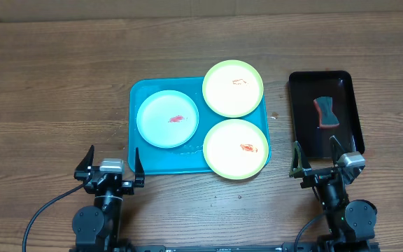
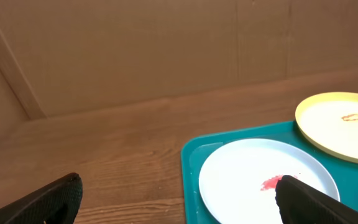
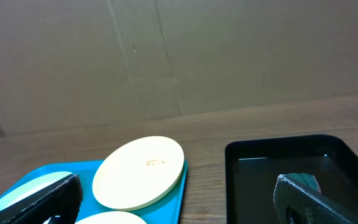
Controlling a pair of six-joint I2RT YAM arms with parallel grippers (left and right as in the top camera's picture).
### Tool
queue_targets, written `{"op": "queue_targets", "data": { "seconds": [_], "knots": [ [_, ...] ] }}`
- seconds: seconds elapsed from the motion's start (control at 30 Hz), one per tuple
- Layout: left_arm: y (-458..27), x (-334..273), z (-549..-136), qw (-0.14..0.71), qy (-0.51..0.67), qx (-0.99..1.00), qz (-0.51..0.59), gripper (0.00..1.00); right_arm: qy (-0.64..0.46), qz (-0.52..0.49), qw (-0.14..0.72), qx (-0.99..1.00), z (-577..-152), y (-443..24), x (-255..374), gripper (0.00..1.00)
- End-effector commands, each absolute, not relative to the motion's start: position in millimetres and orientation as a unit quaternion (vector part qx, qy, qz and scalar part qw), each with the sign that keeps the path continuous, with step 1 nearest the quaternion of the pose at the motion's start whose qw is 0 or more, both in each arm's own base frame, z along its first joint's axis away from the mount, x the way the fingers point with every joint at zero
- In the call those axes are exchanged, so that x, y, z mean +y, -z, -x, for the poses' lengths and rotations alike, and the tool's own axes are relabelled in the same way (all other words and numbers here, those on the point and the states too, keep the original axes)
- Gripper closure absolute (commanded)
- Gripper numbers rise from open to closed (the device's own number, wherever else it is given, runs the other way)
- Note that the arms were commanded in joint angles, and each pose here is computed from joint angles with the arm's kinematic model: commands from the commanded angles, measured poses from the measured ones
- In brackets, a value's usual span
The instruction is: Clean dirty plates on tray and stack at the side
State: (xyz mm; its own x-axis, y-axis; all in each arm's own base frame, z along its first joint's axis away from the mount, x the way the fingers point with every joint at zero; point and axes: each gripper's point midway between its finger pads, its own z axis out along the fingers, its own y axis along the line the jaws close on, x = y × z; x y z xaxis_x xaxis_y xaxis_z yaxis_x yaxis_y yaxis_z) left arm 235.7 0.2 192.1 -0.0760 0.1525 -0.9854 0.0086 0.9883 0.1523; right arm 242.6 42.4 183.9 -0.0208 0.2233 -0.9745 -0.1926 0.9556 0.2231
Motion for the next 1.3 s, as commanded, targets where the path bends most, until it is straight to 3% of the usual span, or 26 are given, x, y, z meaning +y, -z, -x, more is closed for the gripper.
{"op": "queue_targets", "data": {
  "seconds": [0.0,1.27],
  "knots": [
    [-210,0,-232,0.694,-0.049,0.717,-0.052,0.00,-0.151,-0.010,0.718,0.680,-239,-206,42,0.00],
    [-236,-9,-226,0.713,-0.033,0.697,-0.067,0.00,-0.149,-0.007,0.720,0.678,-234,-226,41,0.00]
  ]
}}
